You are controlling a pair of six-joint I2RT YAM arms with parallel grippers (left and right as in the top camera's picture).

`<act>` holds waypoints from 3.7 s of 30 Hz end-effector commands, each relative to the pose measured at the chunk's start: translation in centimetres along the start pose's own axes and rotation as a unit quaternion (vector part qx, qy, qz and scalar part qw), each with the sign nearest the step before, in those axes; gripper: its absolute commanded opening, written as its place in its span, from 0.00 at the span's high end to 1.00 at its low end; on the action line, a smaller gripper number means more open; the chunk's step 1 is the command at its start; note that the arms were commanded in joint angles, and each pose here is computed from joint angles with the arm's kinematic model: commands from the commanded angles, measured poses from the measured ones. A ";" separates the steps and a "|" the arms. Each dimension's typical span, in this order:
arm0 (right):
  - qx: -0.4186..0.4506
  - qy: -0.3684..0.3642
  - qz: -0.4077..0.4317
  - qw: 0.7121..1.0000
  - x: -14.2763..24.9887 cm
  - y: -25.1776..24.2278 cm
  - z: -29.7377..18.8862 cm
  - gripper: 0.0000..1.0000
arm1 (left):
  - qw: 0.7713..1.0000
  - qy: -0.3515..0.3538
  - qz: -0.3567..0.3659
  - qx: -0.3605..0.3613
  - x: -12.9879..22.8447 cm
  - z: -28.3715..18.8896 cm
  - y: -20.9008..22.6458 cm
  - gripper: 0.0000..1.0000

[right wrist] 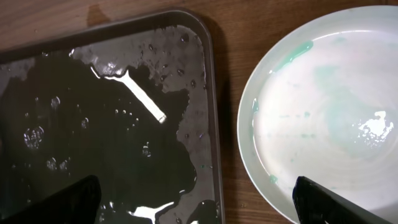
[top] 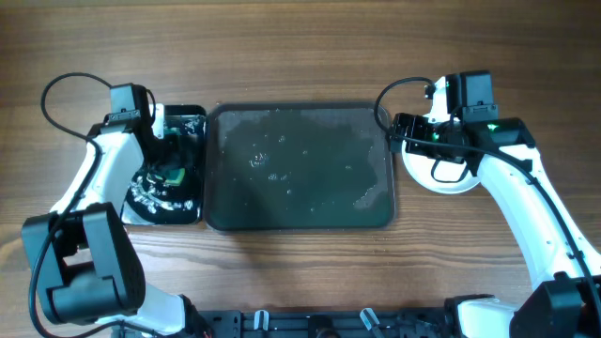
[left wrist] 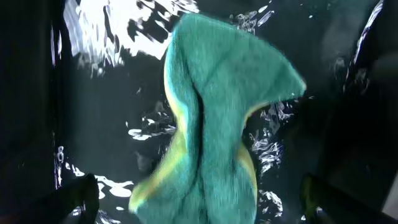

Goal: Clean dirty plates on tray and stack at the side

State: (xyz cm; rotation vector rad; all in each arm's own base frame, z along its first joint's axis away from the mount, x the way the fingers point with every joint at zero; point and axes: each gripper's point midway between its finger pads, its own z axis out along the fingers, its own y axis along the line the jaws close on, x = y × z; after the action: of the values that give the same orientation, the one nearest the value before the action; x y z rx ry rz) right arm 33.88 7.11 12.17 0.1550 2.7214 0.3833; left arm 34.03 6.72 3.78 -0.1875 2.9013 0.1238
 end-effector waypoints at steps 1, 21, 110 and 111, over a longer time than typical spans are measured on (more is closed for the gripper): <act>-0.010 -0.033 -0.024 0.999 -1.4 1.1 -2.7 0.00 | 0.998 -0.066 0.015 0.006 -3.9 -5.6 -0.6 0.00; -0.067 -0.374 -0.163 0.910 0.1 6.4 -30.1 0.00 | 0.980 -0.196 0.042 0.018 -7.2 -16.5 -2.8 0.00; -0.046 -0.533 -0.141 0.833 6.2 -2.3 -9.3 0.00 | 0.795 -0.589 -0.068 0.129 6.5 -15.3 -4.4 0.00; -0.046 -0.533 -0.141 0.833 6.2 -2.3 -9.3 0.00 | 0.795 -0.589 -0.068 0.129 6.6 -15.0 -4.4 0.00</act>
State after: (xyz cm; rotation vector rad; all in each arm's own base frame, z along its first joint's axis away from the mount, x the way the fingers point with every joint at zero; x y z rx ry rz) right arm 24.49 3.51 17.40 -0.0623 1.5808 0.2077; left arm 24.99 -0.66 17.71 -0.1347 1.6156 -0.1784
